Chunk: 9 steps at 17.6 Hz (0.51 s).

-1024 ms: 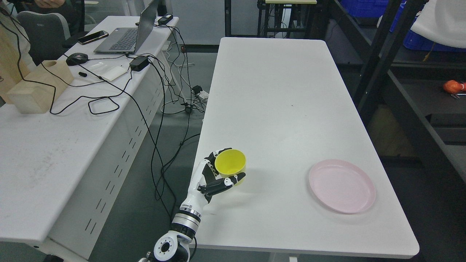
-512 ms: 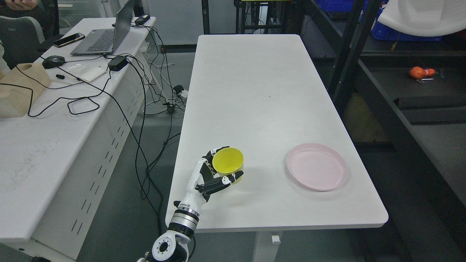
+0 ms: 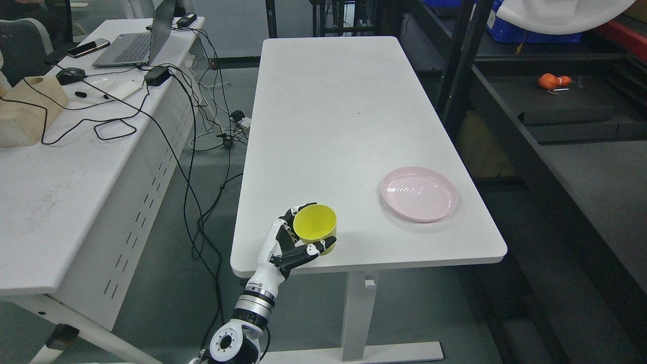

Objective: Place yellow IKEA cup on middle right shelf
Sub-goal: 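Hold the yellow cup in the left hand while turning toward the shelves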

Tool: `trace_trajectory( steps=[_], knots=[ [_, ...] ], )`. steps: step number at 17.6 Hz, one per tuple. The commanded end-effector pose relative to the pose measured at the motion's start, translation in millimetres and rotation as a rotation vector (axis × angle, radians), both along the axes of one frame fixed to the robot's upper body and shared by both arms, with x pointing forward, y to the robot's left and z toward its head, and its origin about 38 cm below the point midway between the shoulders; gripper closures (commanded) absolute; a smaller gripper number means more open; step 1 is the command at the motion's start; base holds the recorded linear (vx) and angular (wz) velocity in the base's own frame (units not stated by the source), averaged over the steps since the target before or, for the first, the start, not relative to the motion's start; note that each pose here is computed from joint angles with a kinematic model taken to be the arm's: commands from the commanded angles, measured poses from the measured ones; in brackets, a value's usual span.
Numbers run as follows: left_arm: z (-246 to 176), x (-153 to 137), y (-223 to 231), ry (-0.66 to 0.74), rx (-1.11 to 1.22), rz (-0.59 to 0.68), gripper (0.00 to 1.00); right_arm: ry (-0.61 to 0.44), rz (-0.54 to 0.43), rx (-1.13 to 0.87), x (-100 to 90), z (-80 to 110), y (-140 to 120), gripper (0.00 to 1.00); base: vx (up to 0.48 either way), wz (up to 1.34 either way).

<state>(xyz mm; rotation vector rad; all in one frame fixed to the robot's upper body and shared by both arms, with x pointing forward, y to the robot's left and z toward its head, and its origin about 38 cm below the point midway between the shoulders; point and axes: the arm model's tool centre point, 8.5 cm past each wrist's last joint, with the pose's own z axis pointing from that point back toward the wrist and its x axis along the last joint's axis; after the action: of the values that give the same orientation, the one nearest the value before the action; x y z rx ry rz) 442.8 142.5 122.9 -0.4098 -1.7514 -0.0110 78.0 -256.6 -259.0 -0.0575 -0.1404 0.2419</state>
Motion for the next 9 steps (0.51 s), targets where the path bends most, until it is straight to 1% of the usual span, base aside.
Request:
trace_trajectory(
  steps=[1, 5, 9],
  knots=[
    [2.7, 1.8, 10.0, -0.008, 0.012, 0.014, 0.99, 0.008, 0.000, -0.012, -4.1, 0.3, -10.7, 0.01, -0.212, -0.09],
    [4.3, 2.2, 8.8, -0.012, 0.013, 0.010, 0.99, 0.008, 0.000, -0.012, -4.1, 0.3, -10.7, 0.01, -0.241, -0.28],
    [7.3, 2.6, 4.4, -0.023, 0.015, -0.001, 0.99, 0.008, 0.000, -0.012, -4.1, 0.3, -10.7, 0.01, -0.252, -0.49]
  ],
)
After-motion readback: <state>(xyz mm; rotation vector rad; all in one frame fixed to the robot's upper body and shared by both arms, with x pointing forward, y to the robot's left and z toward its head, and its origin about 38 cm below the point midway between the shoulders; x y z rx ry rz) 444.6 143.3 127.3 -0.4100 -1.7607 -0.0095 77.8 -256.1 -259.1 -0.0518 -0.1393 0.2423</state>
